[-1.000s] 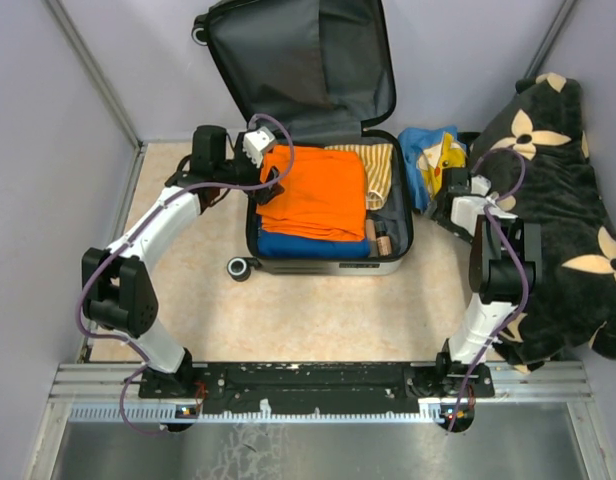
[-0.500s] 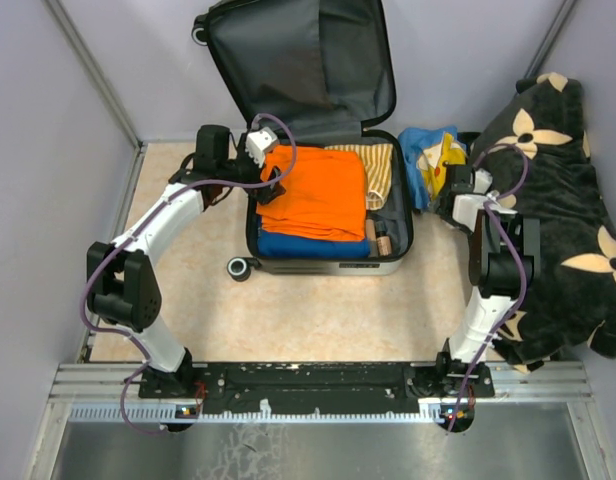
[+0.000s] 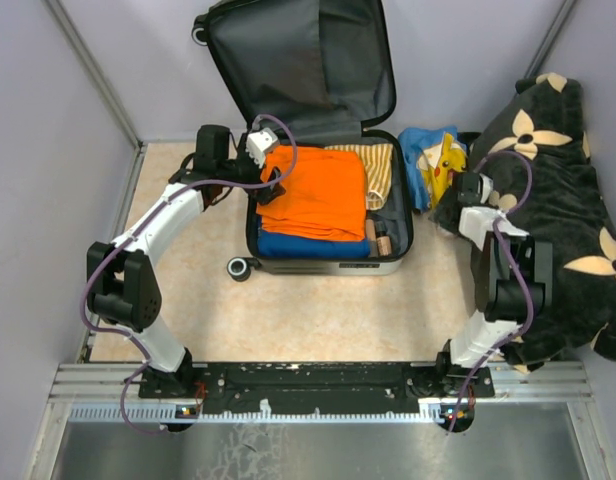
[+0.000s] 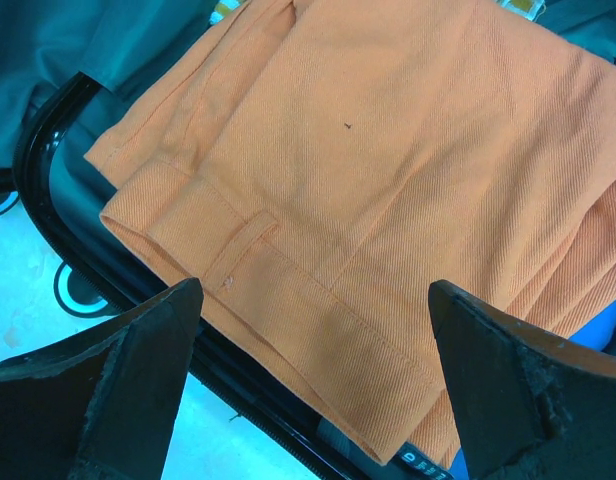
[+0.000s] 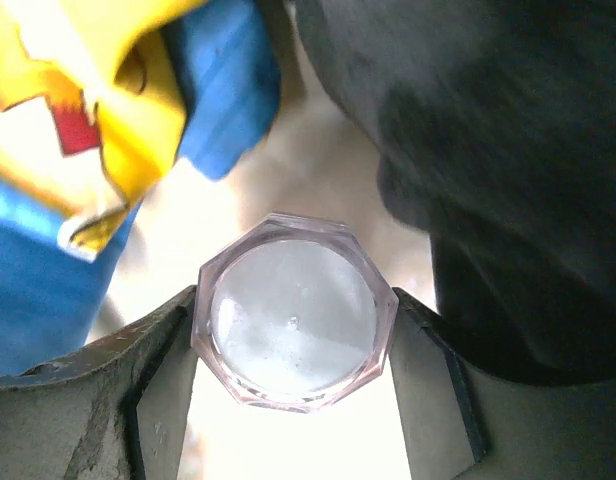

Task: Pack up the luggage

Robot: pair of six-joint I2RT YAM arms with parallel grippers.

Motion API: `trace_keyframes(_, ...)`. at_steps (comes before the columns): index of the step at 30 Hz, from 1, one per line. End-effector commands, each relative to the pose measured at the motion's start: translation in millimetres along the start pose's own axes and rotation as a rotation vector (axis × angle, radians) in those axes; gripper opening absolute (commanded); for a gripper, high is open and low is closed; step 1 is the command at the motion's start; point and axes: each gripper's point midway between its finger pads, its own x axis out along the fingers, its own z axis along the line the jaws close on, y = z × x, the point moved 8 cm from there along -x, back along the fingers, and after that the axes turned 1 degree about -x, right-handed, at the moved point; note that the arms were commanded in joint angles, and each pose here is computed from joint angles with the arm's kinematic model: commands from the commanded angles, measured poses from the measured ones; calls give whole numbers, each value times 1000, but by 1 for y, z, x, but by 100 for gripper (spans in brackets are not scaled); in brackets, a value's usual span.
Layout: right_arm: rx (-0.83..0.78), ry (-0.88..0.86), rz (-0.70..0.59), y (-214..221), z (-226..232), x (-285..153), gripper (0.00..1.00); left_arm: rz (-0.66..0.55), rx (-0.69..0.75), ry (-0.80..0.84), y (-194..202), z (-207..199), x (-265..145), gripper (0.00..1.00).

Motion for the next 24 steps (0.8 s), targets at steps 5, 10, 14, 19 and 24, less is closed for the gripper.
trace_keyframes(5, 25, -145, -83, -11, -9, -76, 49, -35, 18, 27, -8, -5, -10, 100)
trace_keyframes(10, -86, -324, -169, -21, 2, -122, 46, -50, 4, 23, -9, -6, -11, 100)
trace_keyframes(14, -286, -491, -264, -24, 34, -161, 46, -60, -8, 17, -10, -7, -11, 100)
trace_keyframes(19, -459, -618, -297, -14, 74, -189, 46, -72, -11, 10, -13, -5, -11, 100)
trace_keyframes(24, -531, -641, -267, 2, 102, -185, 47, -73, -5, -1, -15, -4, -12, 100)
